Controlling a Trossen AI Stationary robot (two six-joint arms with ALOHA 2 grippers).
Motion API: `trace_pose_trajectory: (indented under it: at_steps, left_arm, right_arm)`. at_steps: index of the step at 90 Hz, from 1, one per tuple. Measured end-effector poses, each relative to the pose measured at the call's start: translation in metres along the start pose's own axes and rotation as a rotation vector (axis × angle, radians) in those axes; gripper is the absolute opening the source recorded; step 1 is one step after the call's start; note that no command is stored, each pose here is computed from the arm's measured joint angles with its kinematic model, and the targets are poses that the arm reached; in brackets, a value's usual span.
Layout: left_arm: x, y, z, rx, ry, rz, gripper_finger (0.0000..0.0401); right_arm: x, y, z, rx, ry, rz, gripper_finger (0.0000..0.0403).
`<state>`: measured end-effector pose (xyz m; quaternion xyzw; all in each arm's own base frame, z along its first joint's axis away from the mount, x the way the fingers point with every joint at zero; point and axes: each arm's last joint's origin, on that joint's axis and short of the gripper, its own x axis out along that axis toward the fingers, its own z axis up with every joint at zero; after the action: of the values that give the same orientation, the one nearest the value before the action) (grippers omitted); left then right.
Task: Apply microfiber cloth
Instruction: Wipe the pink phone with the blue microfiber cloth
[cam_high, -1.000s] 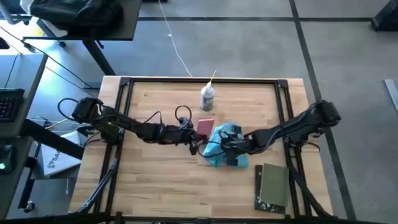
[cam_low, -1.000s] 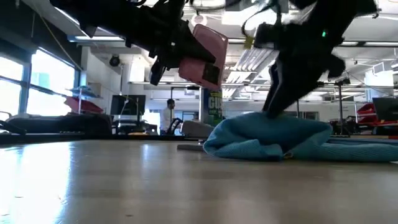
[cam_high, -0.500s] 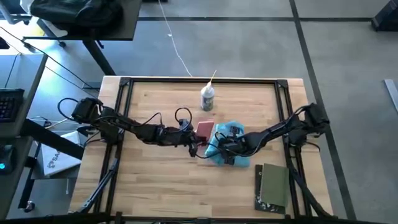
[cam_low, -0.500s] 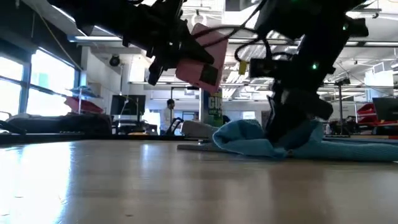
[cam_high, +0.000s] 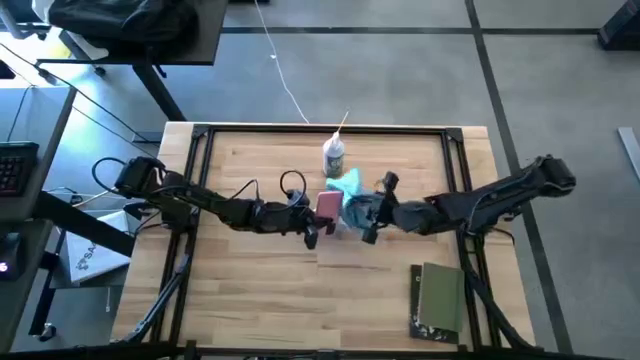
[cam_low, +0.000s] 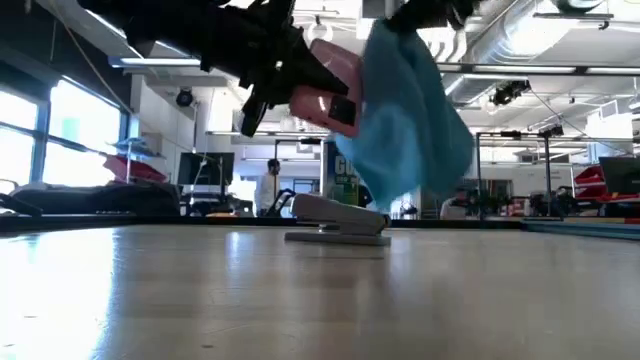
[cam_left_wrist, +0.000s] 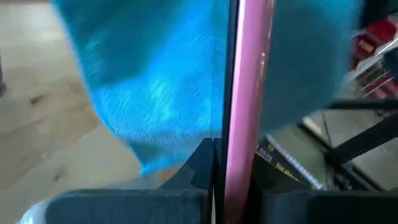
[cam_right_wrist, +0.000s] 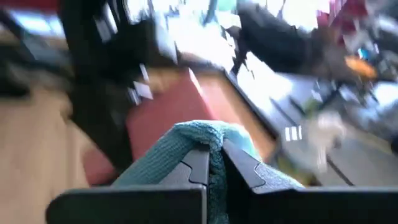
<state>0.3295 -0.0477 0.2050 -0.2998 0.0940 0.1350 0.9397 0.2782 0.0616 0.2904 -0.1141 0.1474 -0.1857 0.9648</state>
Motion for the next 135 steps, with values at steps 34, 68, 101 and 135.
trace_pose_trajectory:
  at_steps: [34,68,101,135]
  left_arm:
    - [-0.003,-0.012,0.003,0.017,-0.083,-0.064,0.001]
    - [0.002,-0.016,0.003,0.018,-0.103,-0.039,0.001]
    - [0.005,-0.014,-0.004,0.017,-0.085,-0.032,0.001]
    - [0.004,-0.017,0.002,0.0,-0.138,-0.047,0.001]
  right_arm:
    - [0.046,0.014,-0.015,-0.02,-0.055,0.071,0.0]
    - [0.061,-0.005,-0.002,-0.179,-0.152,0.002,0.0]
    - [0.061,0.0,-0.012,-0.192,-0.053,0.177,0.0]
    - [0.045,0.005,-0.011,-0.343,0.015,0.027,0.0]
